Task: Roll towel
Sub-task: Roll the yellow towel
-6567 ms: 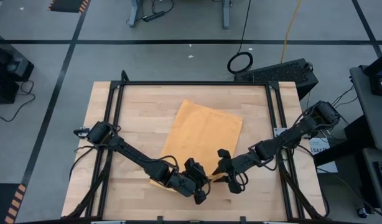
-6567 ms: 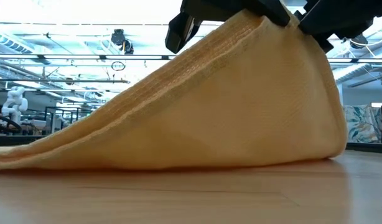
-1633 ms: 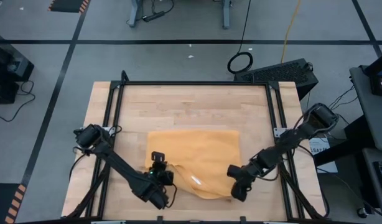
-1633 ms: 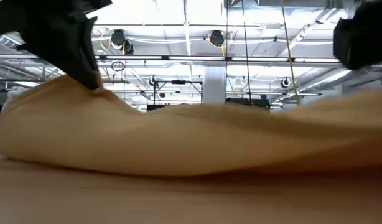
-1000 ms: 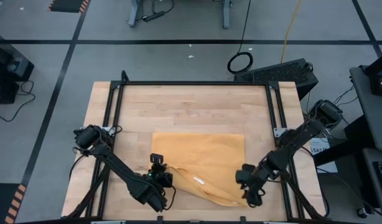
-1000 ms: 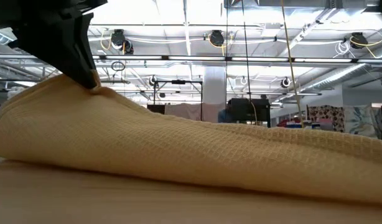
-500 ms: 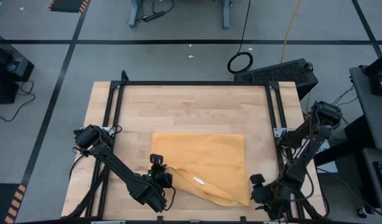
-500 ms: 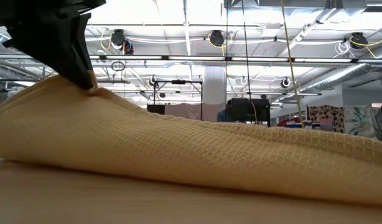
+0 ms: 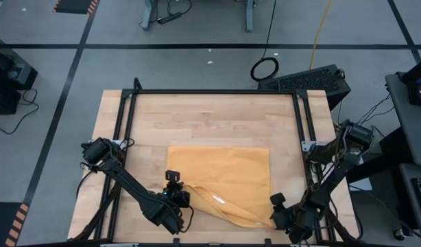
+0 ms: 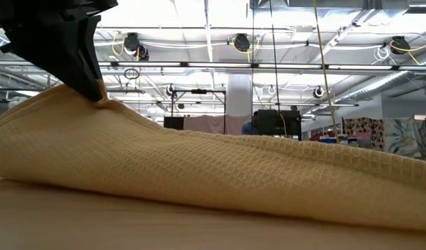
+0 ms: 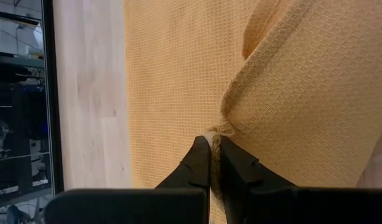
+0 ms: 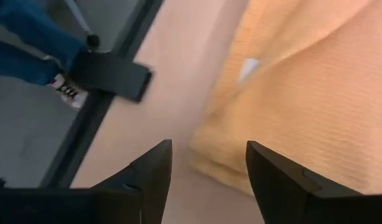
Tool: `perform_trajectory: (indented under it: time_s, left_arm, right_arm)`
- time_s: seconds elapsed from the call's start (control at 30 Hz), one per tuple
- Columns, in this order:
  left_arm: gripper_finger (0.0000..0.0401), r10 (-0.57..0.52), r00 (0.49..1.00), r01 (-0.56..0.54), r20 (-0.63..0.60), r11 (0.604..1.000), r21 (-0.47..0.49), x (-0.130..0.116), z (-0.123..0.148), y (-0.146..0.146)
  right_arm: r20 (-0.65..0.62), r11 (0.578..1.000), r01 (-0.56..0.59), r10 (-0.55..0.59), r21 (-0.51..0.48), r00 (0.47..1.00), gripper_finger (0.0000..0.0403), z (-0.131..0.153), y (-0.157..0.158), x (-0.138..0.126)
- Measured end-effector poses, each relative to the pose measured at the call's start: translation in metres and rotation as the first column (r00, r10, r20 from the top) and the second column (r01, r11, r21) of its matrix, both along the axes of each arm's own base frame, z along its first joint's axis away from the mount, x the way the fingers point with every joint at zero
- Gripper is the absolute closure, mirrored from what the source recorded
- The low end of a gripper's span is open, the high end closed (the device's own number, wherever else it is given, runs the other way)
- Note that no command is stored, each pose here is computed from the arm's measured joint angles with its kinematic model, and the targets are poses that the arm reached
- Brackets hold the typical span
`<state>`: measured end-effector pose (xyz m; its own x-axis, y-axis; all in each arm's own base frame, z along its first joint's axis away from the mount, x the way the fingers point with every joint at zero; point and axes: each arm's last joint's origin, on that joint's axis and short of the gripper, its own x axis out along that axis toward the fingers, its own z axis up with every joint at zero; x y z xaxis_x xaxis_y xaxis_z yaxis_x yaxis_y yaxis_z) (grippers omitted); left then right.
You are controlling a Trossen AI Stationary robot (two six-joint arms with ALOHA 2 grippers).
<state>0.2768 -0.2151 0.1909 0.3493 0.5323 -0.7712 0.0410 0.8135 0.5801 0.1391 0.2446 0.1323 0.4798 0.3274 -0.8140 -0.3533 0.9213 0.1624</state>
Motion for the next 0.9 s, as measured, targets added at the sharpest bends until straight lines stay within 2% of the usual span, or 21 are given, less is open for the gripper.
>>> perform_trajectory:
  time_s: [0.13,0.3,0.53,0.7,0.83,0.9]
  left_arm:
    - [0.0386,0.001,1.000,-0.001,-0.008,1.000,-0.008,0.000,0.000,0.000]
    - [0.0386,0.002,1.000,-0.003,-0.019,1.000,-0.021,0.000,0.000,0.000]
    - [0.0386,-0.004,1.000,0.004,-0.023,1.000,-0.019,0.000,0.000,0.000]
    - [0.0386,-0.002,0.999,0.001,-0.032,1.000,-0.031,-0.001,-0.001,-0.001]
    - [0.0386,-0.001,1.000,0.000,-0.029,0.999,-0.035,0.000,-0.001,-0.001]
    - [0.0386,-0.001,1.000,0.000,-0.030,0.999,-0.035,0.000,-0.001,-0.001]
  right_arm:
    - [0.019,0.999,-0.042,0.042,0.018,0.999,0.0198,-0.004,0.007,-0.002]
    - [0.030,0.999,-0.041,0.042,-0.018,0.999,0.0217,-0.011,0.008,-0.002]
    - [0.032,1.000,-0.014,0.015,-0.026,0.999,0.0274,-0.019,0.010,0.001]
    - [0.030,1.000,0.004,-0.003,-0.009,1.000,0.0332,-0.020,0.011,0.002]
    - [0.017,0.998,0.052,-0.052,0.020,0.998,0.0386,-0.020,0.011,0.002]
    - [0.014,0.996,0.072,-0.073,0.054,0.997,0.0396,-0.019,0.013,0.002]
